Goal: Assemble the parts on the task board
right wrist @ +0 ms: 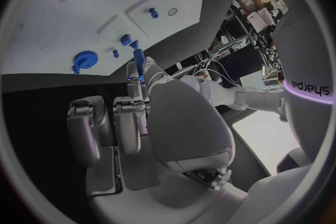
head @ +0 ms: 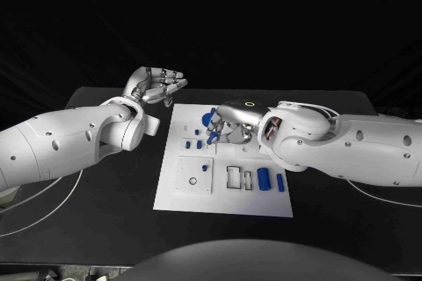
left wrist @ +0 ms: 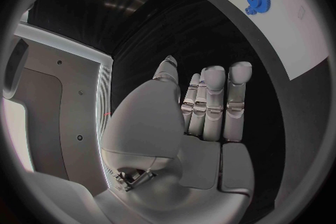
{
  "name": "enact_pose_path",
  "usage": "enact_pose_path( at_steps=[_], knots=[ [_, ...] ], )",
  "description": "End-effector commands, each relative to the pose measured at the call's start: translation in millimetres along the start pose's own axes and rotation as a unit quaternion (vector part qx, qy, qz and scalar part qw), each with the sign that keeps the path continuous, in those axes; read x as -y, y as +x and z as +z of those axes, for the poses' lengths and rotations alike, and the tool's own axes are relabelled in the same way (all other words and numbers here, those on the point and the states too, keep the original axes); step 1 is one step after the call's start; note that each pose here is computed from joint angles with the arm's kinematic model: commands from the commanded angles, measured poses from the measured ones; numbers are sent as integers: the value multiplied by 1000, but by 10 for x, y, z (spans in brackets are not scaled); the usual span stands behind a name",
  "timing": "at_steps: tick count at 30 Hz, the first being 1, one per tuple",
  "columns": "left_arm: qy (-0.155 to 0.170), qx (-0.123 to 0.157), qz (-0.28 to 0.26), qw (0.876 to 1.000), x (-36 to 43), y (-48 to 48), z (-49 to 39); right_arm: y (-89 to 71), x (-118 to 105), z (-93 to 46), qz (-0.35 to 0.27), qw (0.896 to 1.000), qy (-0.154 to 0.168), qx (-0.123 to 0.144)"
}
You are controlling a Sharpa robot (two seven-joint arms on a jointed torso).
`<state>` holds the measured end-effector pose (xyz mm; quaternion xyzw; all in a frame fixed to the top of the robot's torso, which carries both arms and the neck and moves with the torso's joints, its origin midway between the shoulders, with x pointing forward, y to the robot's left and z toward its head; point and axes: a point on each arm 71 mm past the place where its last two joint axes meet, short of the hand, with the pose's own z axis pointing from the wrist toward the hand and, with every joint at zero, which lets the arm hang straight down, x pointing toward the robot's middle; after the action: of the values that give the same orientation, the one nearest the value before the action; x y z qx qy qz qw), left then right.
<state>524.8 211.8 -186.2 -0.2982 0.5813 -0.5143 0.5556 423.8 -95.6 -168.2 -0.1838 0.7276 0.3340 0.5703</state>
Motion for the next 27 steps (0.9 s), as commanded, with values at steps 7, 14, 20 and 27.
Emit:
enact_pose_path(
  at_steps=[7, 14, 20, 27],
  knots=[
    [4, -11, -5, 1000, -9, 48, 38, 169, -283, 182, -2, 997, -65, -40],
    [6, -11, -5, 1000, -8, 53, 44, 343, -360, 252, -10, 994, -82, -72],
    [5, -10, -4, 1000, -13, 41, 44, 429, -405, 271, -30, 991, -95, -88],
    [5, -10, -3, 1000, -16, 37, 45, 495, -466, 300, -61, 987, -109, -104]
  ],
)
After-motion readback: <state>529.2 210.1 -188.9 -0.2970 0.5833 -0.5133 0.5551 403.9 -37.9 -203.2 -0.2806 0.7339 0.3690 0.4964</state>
